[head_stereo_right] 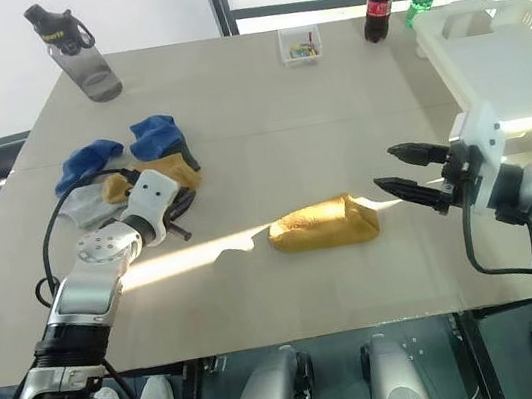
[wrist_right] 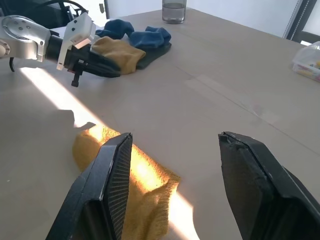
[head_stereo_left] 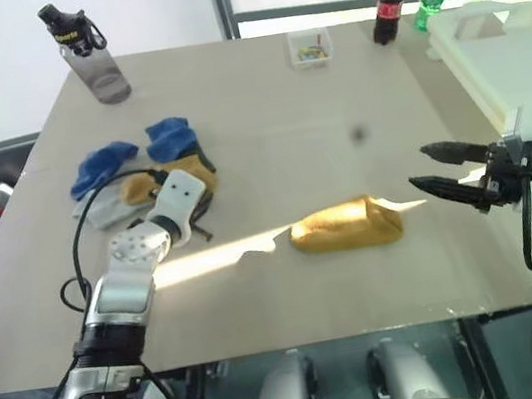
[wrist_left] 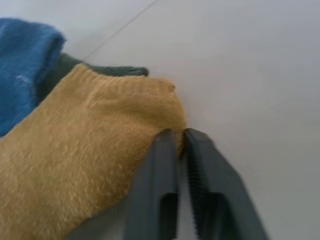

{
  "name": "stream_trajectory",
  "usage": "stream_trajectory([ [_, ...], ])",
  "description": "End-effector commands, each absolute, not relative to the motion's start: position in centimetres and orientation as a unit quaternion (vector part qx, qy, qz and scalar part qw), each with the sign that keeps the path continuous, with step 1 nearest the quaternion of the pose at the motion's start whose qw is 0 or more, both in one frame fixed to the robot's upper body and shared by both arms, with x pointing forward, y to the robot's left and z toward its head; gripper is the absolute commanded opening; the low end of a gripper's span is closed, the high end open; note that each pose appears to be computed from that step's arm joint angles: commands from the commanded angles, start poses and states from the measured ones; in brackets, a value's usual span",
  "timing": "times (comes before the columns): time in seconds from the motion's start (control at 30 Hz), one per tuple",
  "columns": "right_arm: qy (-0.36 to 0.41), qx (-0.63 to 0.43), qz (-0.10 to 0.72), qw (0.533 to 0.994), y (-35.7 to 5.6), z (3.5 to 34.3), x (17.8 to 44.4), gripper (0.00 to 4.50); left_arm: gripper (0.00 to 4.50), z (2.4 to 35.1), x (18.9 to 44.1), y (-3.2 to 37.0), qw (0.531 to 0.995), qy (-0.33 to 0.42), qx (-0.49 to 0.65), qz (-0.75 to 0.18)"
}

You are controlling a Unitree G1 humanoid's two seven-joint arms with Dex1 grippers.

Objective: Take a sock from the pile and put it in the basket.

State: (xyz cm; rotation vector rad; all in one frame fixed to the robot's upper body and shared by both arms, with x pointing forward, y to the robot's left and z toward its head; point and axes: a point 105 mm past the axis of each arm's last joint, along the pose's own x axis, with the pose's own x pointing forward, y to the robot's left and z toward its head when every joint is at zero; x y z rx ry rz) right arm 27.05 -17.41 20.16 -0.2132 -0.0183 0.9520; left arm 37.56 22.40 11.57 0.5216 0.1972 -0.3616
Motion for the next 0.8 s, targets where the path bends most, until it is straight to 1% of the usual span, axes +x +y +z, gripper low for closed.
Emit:
stream_trajectory([
  [0.03, -0.027, -0.115, 0.453, 0.884, -17.4, 20.8, 27.0, 2.82, 2.43, 11.8, 38.0, 23.5, 0.956, 0.096, 0.240, -0.140],
  [0.07, -0.027, -0.114, 0.452, 0.884, -17.4, 20.8, 27.0, 2.82, 2.68, 11.6, 38.0, 23.3, 0.956, 0.098, 0.238, -0.142],
  [0.17, -0.026, -0.114, 0.450, 0.885, -17.5, 20.8, 27.0, 2.82, 2.68, 11.0, 38.2, 23.2, 0.960, 0.112, 0.218, -0.136],
  [0.3, -0.025, -0.114, 0.447, 0.887, -17.6, 20.7, 27.0, 2.82, 2.68, 9.5, 38.2, 23.5, 0.970, 0.147, 0.154, -0.120],
  [0.33, -0.025, -0.114, 0.446, 0.887, -17.6, 20.7, 27.0, 2.82, 2.15, 9.1, 38.2, 23.5, 0.969, 0.156, 0.146, -0.121],
  [0.37, -0.025, -0.114, 0.446, 0.887, -17.6, 20.7, 27.0, 2.82, 1.88, 8.8, 38.1, 23.3, 0.969, 0.163, 0.138, -0.124],
  [0.4, -0.024, -0.114, 0.445, 0.888, -17.7, 20.6, 27.0, 2.82, 1.32, 8.5, 38.0, 23.1, 0.969, 0.171, 0.124, -0.127],
  [0.43, -0.025, -0.114, 0.445, 0.888, -17.7, 20.6, 27.0, 2.82, 0.94, 8.3, 38.0, 22.9, 0.970, 0.174, 0.115, -0.129],
  [0.47, -0.025, -0.115, 0.444, 0.888, -17.8, 20.6, 27.1, 2.82, 0.67, 8.3, 38.1, 22.7, 0.970, 0.174, 0.112, -0.131],
  [0.5, -0.025, -0.115, 0.443, 0.889, -17.8, 20.6, 27.1, 2.82, 0.23, 8.2, 38.1, 22.6, 0.969, 0.175, 0.114, -0.131],
  [0.53, -0.025, -0.115, 0.443, 0.889, -17.8, 20.7, 27.1, 2.82, 0.05, 8.2, 38.1, 22.6, 0.969, 0.175, 0.116, -0.132],
  [0.63, -0.026, -0.116, 0.442, 0.889, -17.9, 20.7, 27.2, 2.82, 0.05, 8.4, 38.2, 22.4, 0.969, 0.168, 0.120, -0.135],
  [0.8, -0.029, -0.117, 0.441, 0.890, -17.9, 20.7, 27.2, 2.82, 0.05, 10.0, 38.4, 20.9, 0.972, 0.138, 0.104, -0.156],
])
